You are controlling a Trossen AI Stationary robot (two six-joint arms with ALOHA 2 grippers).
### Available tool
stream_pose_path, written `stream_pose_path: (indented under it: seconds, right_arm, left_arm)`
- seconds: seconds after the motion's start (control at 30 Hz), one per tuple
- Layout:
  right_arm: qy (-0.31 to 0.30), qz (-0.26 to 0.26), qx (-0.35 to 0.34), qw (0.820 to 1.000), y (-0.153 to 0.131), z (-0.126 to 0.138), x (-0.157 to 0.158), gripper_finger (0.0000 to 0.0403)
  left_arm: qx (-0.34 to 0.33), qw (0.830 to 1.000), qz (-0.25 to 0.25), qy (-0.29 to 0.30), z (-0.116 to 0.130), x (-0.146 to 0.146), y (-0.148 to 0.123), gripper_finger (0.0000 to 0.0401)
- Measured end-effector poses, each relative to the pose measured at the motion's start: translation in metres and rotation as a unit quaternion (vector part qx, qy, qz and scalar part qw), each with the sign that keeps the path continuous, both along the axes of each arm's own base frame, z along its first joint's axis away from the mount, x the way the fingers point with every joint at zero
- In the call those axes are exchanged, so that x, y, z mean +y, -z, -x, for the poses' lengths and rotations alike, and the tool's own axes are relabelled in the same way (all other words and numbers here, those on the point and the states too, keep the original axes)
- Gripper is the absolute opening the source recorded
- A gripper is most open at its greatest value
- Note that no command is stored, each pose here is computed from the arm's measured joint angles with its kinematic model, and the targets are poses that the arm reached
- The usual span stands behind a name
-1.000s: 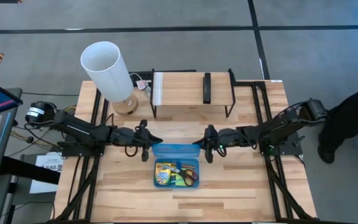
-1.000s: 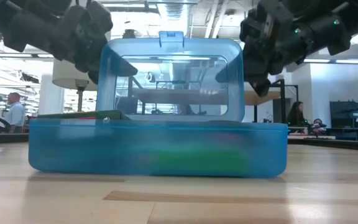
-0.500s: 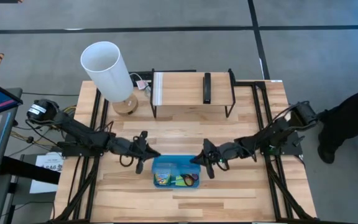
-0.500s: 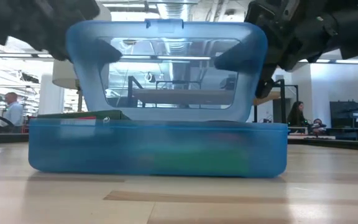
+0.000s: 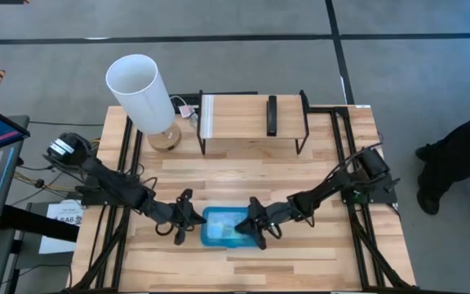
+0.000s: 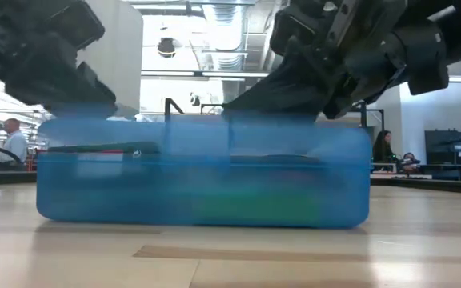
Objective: Pack school essentials
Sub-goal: Close the blue supply box
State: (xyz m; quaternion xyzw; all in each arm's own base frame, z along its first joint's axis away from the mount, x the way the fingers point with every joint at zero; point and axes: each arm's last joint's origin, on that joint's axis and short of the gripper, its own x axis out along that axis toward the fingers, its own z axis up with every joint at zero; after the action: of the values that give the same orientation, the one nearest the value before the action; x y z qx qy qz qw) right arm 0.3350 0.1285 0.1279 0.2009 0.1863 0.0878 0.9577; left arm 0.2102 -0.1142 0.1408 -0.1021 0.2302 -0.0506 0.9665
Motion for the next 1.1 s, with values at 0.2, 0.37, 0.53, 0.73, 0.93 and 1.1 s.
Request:
stream_pose_path:
  seconds: [0.2,0.37,0.53,0.73,0.93,1.1]
  right_arm:
    - [-0.015,0.002,0.012,1.0,0.008,-0.001,0.01,0.0008]
    - [-0.022,0.008,0.027,0.999,0.01,0.002,0.014,0.0008]
    - [-0.01,0.018,0.071,0.997,0.017,0.002,0.007,0.0008]
    - [0.009,0.022,0.102,0.995,0.022,0.001,-0.006,0.0008]
    - [0.015,0.029,0.124,0.992,0.025,0.0,-0.014,0.0008]
    - [0.01,0.033,0.134,0.99,0.026,0.001,-0.014,0.0009]
  left_arm:
    - [-0.001,1.0,0.021,0.017,-0.004,-0.014,0.019,0.0]
    - [-0.003,1.0,0.028,0.014,-0.007,-0.018,0.028,0.0]
    - [0.005,1.0,0.02,-0.001,-0.008,-0.018,0.032,0.0]
    - [-0.002,1.0,0.009,-0.001,-0.008,-0.017,0.032,0.0]
    - [-0.004,1.0,0.004,-0.004,-0.008,-0.017,0.032,0.0]
    - [-0.004,1.0,0.002,-0.003,-0.008,-0.017,0.032,0.0]
